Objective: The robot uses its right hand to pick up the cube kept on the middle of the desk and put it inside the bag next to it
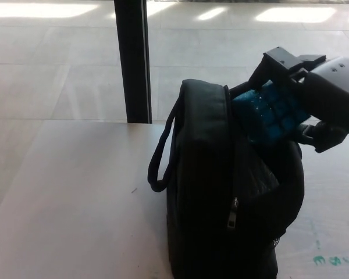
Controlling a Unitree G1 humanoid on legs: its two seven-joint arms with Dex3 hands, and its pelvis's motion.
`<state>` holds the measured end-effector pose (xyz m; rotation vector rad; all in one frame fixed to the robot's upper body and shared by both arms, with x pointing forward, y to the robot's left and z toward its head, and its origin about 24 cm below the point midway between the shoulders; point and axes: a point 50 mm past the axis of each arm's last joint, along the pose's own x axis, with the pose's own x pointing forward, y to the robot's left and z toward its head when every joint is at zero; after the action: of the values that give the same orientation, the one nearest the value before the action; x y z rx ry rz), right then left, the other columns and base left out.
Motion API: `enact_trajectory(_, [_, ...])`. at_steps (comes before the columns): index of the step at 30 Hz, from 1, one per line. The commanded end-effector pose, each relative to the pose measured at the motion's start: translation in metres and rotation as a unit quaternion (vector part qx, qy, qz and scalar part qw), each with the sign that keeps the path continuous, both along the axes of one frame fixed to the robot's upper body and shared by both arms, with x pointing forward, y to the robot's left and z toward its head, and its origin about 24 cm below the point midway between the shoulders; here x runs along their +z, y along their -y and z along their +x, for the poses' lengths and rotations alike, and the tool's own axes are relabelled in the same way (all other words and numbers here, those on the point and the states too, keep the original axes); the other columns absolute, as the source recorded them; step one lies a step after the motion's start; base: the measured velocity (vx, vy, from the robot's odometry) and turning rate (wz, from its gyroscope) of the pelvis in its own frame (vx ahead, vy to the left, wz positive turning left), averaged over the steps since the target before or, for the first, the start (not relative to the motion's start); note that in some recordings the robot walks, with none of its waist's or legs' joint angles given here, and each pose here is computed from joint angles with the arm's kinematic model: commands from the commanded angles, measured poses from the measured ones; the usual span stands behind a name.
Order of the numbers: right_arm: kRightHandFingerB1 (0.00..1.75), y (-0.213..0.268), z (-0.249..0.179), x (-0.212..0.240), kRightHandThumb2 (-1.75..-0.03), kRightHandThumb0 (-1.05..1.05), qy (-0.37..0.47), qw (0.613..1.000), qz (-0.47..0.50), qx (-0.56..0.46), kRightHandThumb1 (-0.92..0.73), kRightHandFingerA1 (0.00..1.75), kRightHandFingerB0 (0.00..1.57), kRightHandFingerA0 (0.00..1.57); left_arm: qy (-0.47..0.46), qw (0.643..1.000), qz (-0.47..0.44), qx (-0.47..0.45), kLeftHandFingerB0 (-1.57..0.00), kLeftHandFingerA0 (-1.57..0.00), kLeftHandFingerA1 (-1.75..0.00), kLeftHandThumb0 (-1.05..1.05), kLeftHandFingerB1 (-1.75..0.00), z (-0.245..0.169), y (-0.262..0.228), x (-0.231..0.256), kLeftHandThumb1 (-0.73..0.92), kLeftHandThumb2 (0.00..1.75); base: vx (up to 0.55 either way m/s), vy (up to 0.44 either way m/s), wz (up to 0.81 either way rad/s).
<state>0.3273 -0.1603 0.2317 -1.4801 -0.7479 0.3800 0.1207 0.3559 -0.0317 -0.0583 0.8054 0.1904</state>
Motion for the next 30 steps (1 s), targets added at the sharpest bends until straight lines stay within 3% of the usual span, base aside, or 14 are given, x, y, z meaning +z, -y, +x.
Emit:
enact_trajectory(1, [1.34,-0.010,0.000,-0.006,-0.64,-0.37,0.038,0.995,-0.091,0.026,-0.65,1.75,0.81,0.90,-0.005,1.000,0.019,-0.001,-0.43,-0.48,-0.47,-0.38,-0.45,-0.001,-0.005,0.003,0.70,0.60,0.00,0.000,0.00])
enact_trajectory(3, [1.34,-0.010,0.001,-0.006,-0.64,-0.37,0.039,0.995,-0.094,0.026,-0.65,1.75,0.81,0.90,-0.005,1.000,0.019,-0.001,-0.43,-0.48,-0.47,-0.38,-0.45,-0.001,-0.005,0.003,0.70,0.60,0.00,0.000,0.00])
enact_trajectory(4, [1.06,-0.022,0.001,-0.009,-0.62,-0.33,0.026,0.992,-0.123,0.029,-0.66,1.74,0.85,0.90,-0.004,1.000,0.018,-0.002,-0.42,-0.46,-0.47,-0.39,-0.45,-0.001,-0.005,0.003,0.71,0.61,0.00,0.000,0.00])
enact_trajectory(6, [0.82,-0.030,0.003,-0.011,-0.64,-0.30,0.011,0.989,-0.147,0.018,-0.68,1.75,0.77,0.92,-0.006,1.000,0.020,-0.004,-0.41,-0.44,-0.45,-0.39,-0.44,-0.002,-0.004,0.004,0.72,0.61,0.00,0.000,0.00])
enact_trajectory(8, [0.76,-0.035,0.004,-0.009,-0.64,-0.27,0.006,0.988,-0.153,0.015,-0.67,1.72,0.70,0.92,-0.003,1.000,0.019,-0.004,-0.42,-0.45,-0.46,-0.38,-0.45,-0.001,-0.004,0.005,0.72,0.61,0.00,0.000,0.00])
enact_trajectory(9, [0.56,-0.046,0.006,-0.006,-0.62,-0.35,0.001,0.987,-0.158,0.014,-0.62,1.54,0.59,0.92,-0.005,1.000,0.023,-0.003,-0.43,-0.47,-0.46,-0.38,-0.45,0.000,-0.005,0.004,0.71,0.60,0.00,0.000,0.00])
enact_trajectory(12, [0.44,-0.056,0.004,-0.005,-0.58,-0.43,-0.009,0.989,-0.144,0.023,-0.62,1.09,0.46,0.87,-0.003,1.000,0.027,-0.006,-0.43,-0.47,-0.46,-0.40,-0.45,0.002,-0.005,0.005,0.70,0.60,0.00,0.000,0.00])
enact_trajectory(13, [0.36,-0.058,0.003,-0.005,-0.59,-0.45,-0.026,0.988,-0.154,0.012,-0.64,0.84,0.33,0.70,-0.004,1.000,0.028,-0.005,-0.45,-0.48,-0.46,-0.40,-0.45,0.002,-0.005,0.005,0.70,0.60,0.00,0.000,0.00])
enact_trajectory(14, [0.44,-0.060,0.001,-0.005,-0.83,-0.63,-0.032,0.984,-0.173,0.004,-0.46,0.61,0.12,0.31,-0.003,1.000,0.029,-0.006,-0.43,-0.46,-0.45,-0.40,-0.44,0.001,-0.005,0.005,0.71,0.61,0.00,0.000,0.00])
enact_trajectory(15, [0.44,-0.061,-0.002,-0.006,-0.83,-0.63,-0.028,0.981,-0.193,-0.001,-0.46,0.61,0.12,0.31,-0.001,0.999,0.030,-0.010,-0.43,-0.46,-0.45,-0.40,-0.44,0.000,-0.005,0.006,0.71,0.61,0.00,0.000,0.00])
enact_trajectory(16, [0.45,-0.060,-0.003,-0.008,-0.82,-0.68,-0.032,0.977,-0.212,-0.013,-0.40,0.49,0.08,0.02,-0.003,1.000,0.030,-0.007,-0.44,-0.47,-0.46,-0.40,-0.45,0.001,-0.006,0.004,0.70,0.61,0.00,0.000,0.00])
enact_trajectory(17, [0.04,-0.057,-0.003,-0.008,-0.86,-0.89,-0.022,0.963,-0.265,-0.039,-0.53,0.02,0.10,0.00,-0.004,0.999,0.030,-0.009,-0.43,-0.46,-0.45,-0.40,-0.44,0.000,-0.006,0.005,0.70,0.61,0.00,0.000,0.00])
enact_trajectory(22, [0.00,-0.048,-0.001,0.001,-0.90,-0.84,-0.030,0.943,-0.318,-0.091,-0.49,0.19,0.00,0.00,-0.005,1.000,0.027,-0.003,-0.44,-0.48,-0.46,-0.39,-0.44,-0.001,-0.006,0.004,0.70,0.60,0.00,0.000,0.00])
enact_trajectory(30, [0.00,-0.030,0.001,0.021,-0.90,-0.83,-0.034,0.930,-0.342,-0.131,-0.48,0.14,0.00,0.00,-0.005,1.000,0.024,-0.001,-0.42,-0.46,-0.46,-0.38,-0.44,-0.001,-0.006,0.003,0.71,0.60,0.00,0.000,0.00])
